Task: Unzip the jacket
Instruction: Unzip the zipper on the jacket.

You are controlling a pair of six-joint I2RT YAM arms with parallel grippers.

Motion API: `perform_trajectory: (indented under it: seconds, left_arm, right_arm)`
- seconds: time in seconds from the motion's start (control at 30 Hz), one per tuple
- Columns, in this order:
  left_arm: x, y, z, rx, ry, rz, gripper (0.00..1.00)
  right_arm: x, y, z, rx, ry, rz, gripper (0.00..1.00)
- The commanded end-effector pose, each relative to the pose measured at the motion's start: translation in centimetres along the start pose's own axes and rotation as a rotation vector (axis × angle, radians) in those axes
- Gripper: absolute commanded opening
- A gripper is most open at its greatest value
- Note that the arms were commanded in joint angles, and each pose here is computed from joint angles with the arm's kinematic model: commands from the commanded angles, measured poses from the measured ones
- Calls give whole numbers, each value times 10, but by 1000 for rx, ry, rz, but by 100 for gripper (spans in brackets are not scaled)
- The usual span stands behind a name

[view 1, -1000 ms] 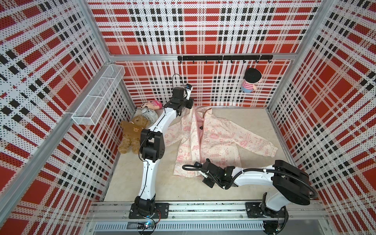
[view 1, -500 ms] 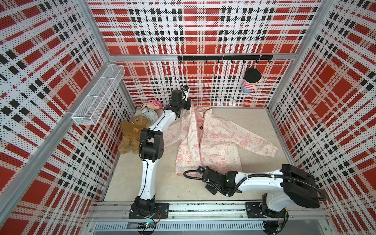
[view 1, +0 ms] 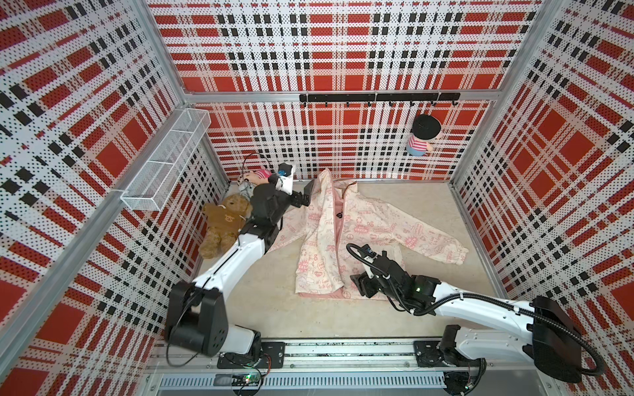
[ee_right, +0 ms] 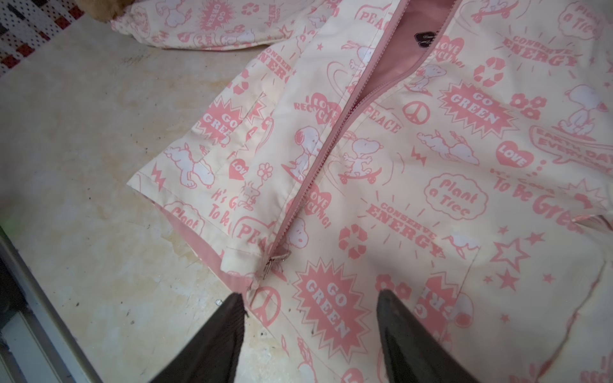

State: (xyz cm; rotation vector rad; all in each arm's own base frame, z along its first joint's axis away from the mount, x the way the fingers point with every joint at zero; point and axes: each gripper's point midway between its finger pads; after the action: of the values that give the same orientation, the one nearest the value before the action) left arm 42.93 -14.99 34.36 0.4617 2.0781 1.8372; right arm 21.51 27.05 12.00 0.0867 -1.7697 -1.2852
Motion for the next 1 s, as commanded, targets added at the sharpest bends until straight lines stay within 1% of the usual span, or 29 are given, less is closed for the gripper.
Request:
perform_trajectory:
  seconds: [0.0, 0.07, 0.1, 0.17, 0.23, 0.33, 0.4, 0.5, 0.67, 0.8, 0.97]
  left_arm:
    - [42, -35, -52, -109, -236, 53, 98]
    - [73, -69, -88, -249, -347, 128, 98]
    - [83, -80, -100, -297, -381, 150, 98]
    - [97, -106, -115, -379, -462, 257, 100]
    - [108, -123, -121, -407, -551, 354, 92]
    - [121, -130, -138, -439, -635, 398, 87]
    - [122, -136, -142, -440, -662, 456, 81]
    - [125, -152, -144, -480, -669, 541, 78]
    - [126, -149, -146, -474, -667, 548, 77]
    - [132, -147, -144, -471, -647, 544, 78]
    - [143, -145, -146, -452, -646, 545, 76]
  right_arm:
    - [-5, 8, 12, -41, 78, -140, 71]
    - [-8, -6, 15, -44, 81, -157, 71]
    - [-8, -9, 19, -18, 74, -181, 71]
    - [-8, -16, 26, 36, 57, -217, 71]
    - [-12, -21, 37, 70, 73, -239, 69]
    - [-19, -19, 53, 121, 85, -248, 67]
    - [-20, -13, 58, 129, 78, -285, 67]
    - [-29, -18, 53, 103, 45, -284, 63]
    - [-36, -19, 51, 106, 20, -298, 58]
    - [-52, -20, 58, 139, 16, -248, 46]
    - [-63, -24, 55, 139, -20, -202, 38]
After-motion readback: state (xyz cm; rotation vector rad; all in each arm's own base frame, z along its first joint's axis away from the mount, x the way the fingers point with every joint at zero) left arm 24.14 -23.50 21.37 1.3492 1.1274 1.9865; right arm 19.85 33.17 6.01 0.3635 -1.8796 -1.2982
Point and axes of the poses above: each gripper's point midway between its finger pads, its own x axis back along the fingers, its own z axis along the line the jaws close on, y = z × x, and after that the axes turned 11 degrees about x, right-handed
